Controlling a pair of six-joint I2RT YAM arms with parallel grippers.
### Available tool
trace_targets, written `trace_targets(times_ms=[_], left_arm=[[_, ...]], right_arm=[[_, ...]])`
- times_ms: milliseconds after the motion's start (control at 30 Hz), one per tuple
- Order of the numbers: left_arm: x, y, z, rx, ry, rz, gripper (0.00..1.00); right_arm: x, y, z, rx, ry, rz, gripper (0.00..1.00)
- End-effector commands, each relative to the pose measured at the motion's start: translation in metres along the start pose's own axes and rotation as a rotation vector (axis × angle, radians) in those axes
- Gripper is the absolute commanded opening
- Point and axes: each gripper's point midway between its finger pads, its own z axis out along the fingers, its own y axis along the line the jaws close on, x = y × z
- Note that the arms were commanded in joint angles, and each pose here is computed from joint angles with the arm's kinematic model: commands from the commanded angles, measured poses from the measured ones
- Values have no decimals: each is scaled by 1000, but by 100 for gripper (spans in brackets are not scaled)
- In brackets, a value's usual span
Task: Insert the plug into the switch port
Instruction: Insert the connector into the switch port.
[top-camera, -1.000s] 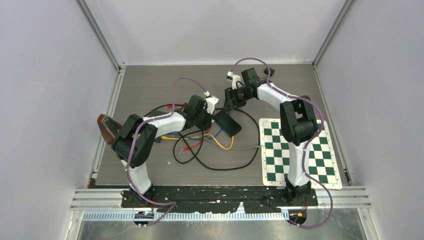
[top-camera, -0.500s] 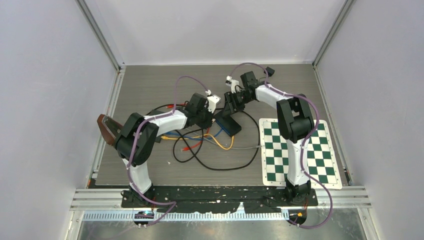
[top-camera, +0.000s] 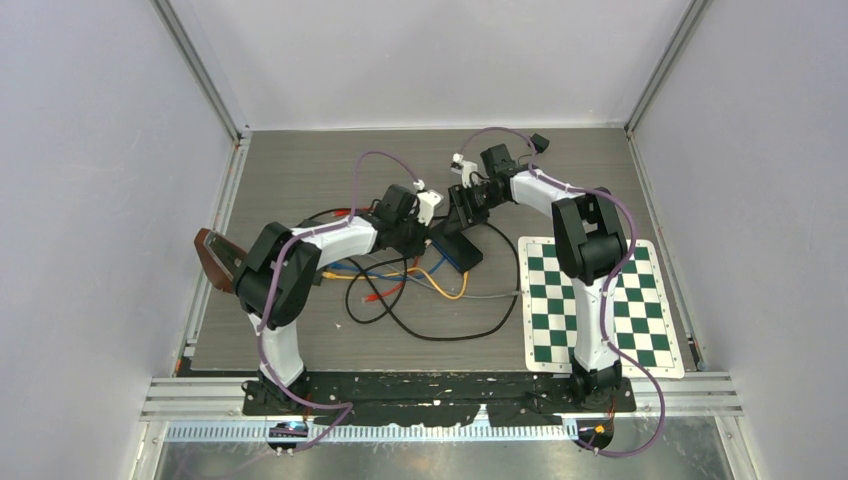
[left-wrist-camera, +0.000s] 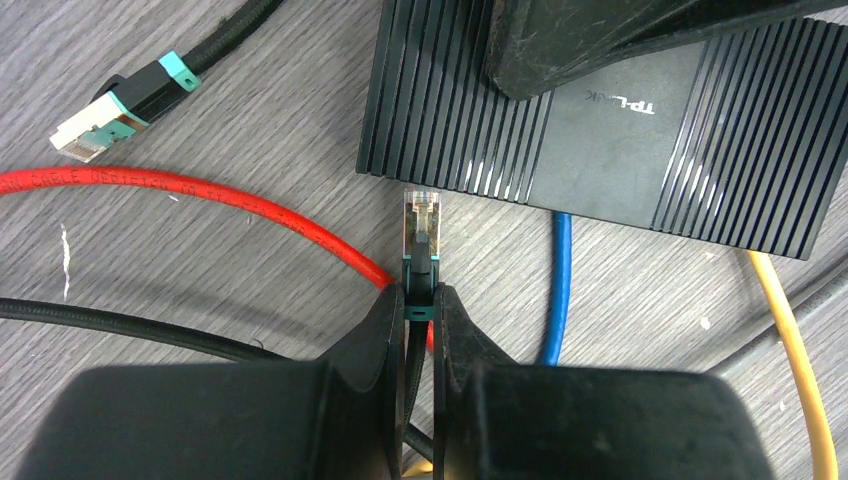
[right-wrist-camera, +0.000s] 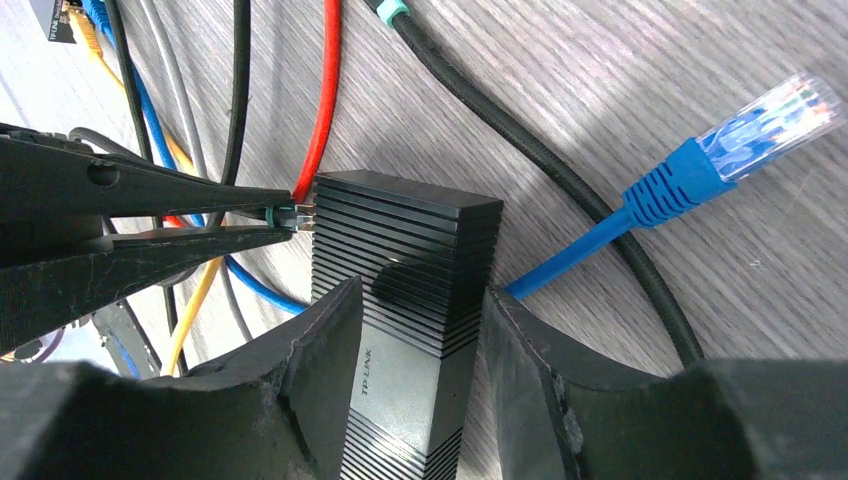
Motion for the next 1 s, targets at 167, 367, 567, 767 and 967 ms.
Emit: trace_targets(times_ms=[167,367,567,767,967], left_arm=[[-14,0,3,18,-41,41,0],[-18,1,1,21,-76,75,0],[-19,-8,-3,70,-101,102,0],[-13,-12,-7,80,-103,48,0],[-23,-15,-16,81,-142,53,0]], right_arm=[[-2,8,6,-100,13,-49,54],[1,12,9,-160,46,-62,52],[0,8,10,-161,54,-54,51],[-8,-1,5,-107,9,-2,52],[-16,-6,-11,-54,-38,7,53]])
